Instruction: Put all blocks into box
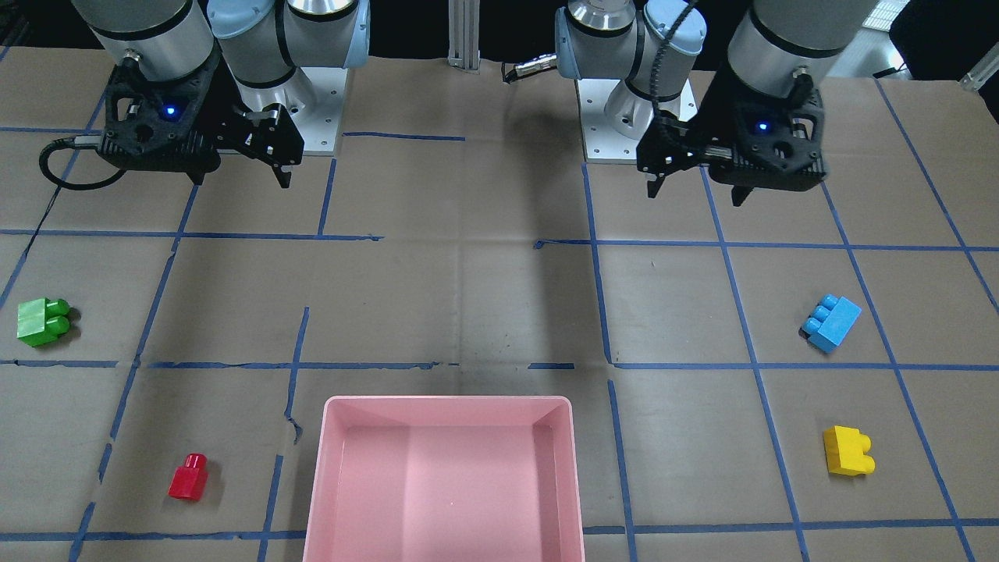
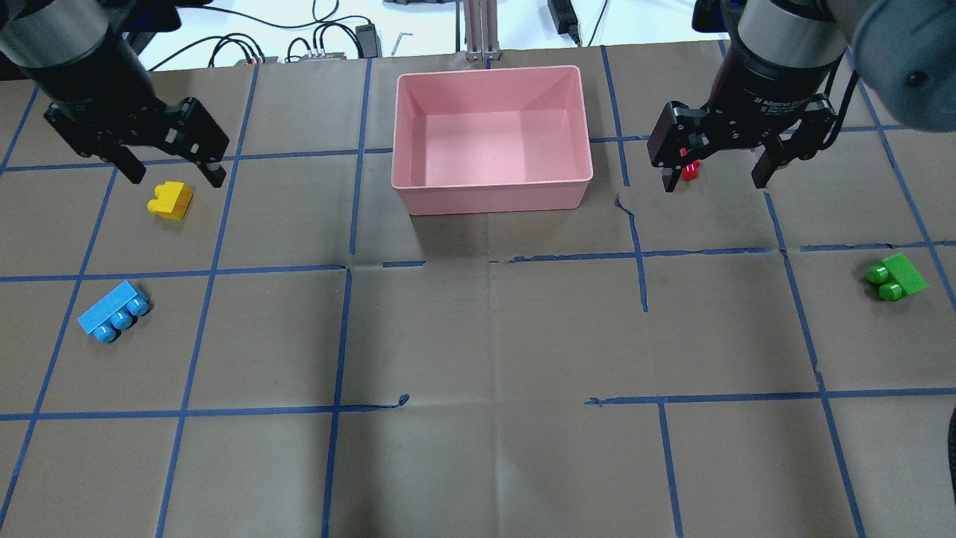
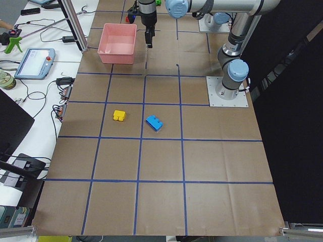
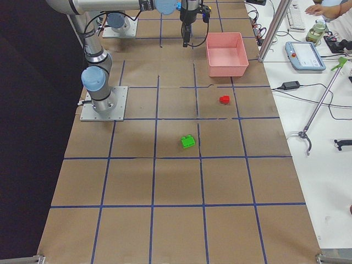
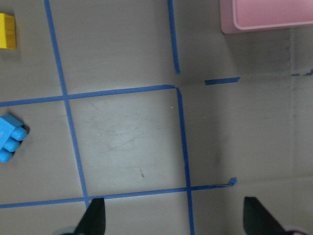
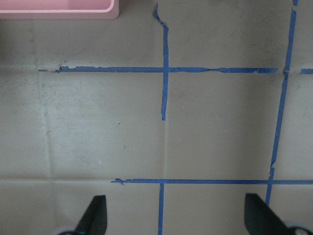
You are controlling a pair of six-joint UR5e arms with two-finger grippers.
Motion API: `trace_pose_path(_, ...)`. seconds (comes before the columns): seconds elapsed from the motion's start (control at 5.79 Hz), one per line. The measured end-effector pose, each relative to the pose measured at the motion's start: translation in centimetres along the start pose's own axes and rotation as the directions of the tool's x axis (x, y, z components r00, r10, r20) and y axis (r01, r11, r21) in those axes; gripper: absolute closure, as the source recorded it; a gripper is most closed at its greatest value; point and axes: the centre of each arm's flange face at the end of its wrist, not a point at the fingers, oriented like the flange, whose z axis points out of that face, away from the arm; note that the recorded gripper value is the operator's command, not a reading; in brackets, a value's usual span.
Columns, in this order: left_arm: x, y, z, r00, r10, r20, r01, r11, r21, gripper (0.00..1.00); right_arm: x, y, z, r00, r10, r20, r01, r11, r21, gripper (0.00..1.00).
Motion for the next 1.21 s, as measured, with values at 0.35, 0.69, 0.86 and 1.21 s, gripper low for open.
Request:
trace_pose_path(0.35, -10.8, 0.4, 5.1, 0.982, 0.19, -0.007, -0.19, 0.982, 0.0, 0.02, 11.5, -0.8, 0.8, 0.993, -0.116, 0.023, 0.116, 0.993, -0.012, 0.0)
trace_pose_path(0.69, -18.2, 1.5, 12.9, 0.922, 0.384, 0.036, -0.386, 0.922, 0.029, 0.02, 25.3, 0.9, 2.3, 0.967, -0.253, 0.035, 0.253, 0.967, 0.018, 0.0)
trace_pose_path(0.86, -20.6, 1.8, 16.9, 0.884, 0.462, 0.066, -0.465, 0.885, 0.033, 0.02, 31.3, 2.2, 3.7, 0.947, -0.321, 0.025, 0.32, 0.947, 0.038, 0.0)
trace_pose_path(1.21, -23.9, 2.2, 23.6, 0.82, 0.569, 0.058, -0.57, 0.821, 0.019, 0.01, 37.4, 1.7, 8.7, 0.89, -0.457, 0.006, 0.456, 0.889, 0.049, 0.0)
